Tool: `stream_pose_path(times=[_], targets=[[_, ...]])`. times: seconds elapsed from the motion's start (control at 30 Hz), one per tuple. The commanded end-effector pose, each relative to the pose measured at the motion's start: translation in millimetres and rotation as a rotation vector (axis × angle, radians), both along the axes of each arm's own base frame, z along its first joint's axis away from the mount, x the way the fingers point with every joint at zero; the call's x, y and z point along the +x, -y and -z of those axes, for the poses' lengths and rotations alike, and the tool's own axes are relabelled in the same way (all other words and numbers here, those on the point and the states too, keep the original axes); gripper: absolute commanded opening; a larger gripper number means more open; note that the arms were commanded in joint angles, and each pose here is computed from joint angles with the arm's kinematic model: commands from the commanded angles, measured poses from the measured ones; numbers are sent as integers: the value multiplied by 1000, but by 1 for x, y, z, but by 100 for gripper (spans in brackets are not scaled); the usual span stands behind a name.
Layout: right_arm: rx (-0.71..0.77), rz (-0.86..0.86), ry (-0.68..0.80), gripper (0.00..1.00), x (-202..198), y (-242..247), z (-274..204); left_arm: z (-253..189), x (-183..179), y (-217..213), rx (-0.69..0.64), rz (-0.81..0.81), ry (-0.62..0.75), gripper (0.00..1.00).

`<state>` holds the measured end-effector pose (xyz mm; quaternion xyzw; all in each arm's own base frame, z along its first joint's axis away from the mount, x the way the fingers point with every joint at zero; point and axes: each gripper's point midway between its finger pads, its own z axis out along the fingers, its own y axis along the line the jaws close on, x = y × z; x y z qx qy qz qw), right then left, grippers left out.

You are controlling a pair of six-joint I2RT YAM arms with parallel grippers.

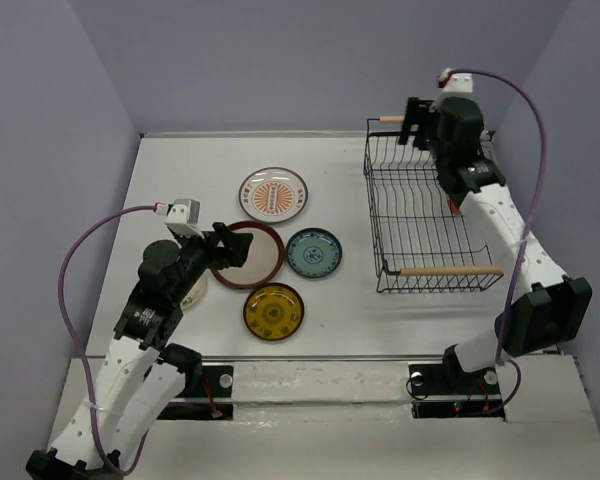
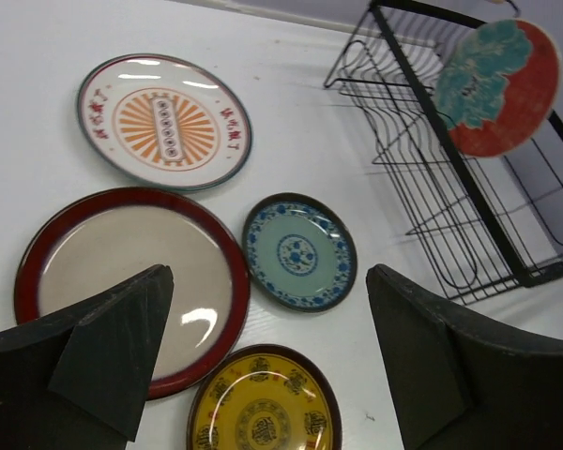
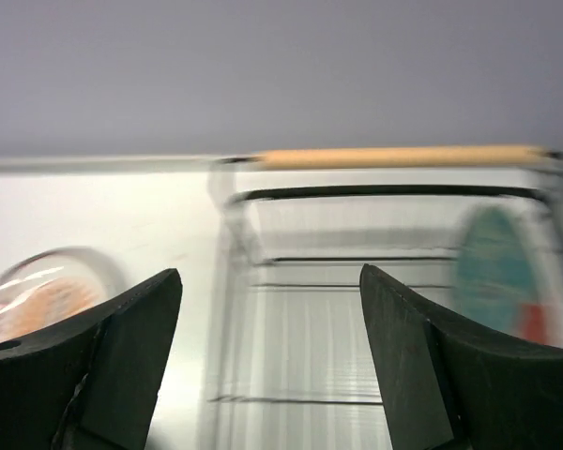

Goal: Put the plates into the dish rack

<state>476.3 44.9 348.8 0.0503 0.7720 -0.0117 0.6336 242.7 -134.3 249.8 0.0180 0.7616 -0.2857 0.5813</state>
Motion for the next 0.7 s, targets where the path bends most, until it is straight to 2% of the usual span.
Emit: stream_pose_path(times=[0.0,0.07,0.1,0.2,0.27,0.3,0.37,0.4,0.6,0.63,0.67], targets=[[173,-354,39,81,-46,-144,-13,-9,22,-25,-21,-162,-7,94],[208,-449,12,80,-68,-177,7,-6,28,-22,-37,-164,-36,93],[244,-521,42,79,-85,-202,-1,-17,31,-19,-68,-162,-23,92],[272,-602,25,79,-112,-227,8,-34,50,-17,-121,-194,12,89],[290,-642,28,78,-130,-236,5,-18,70,-21,-131,-210,-56,89],[316,-666,26,76,-137,-237,8,-20,80,-21,-187,-211,-62,89],[359,-695,77,75,-152,-231,-10,8,103,-29,-235,-223,-156,86],[359,-710,65,75,-158,-231,-4,9,113,-31,-257,-230,-163,84],[363,-762,79,74,-193,-213,-7,34,185,-44,-185,-347,-256,68],[361,-762,68,74,-196,-210,1,51,195,-44,-168,-358,-296,66],[365,-768,84,74,-203,-206,-3,43,206,-44,-155,-352,-278,65]])
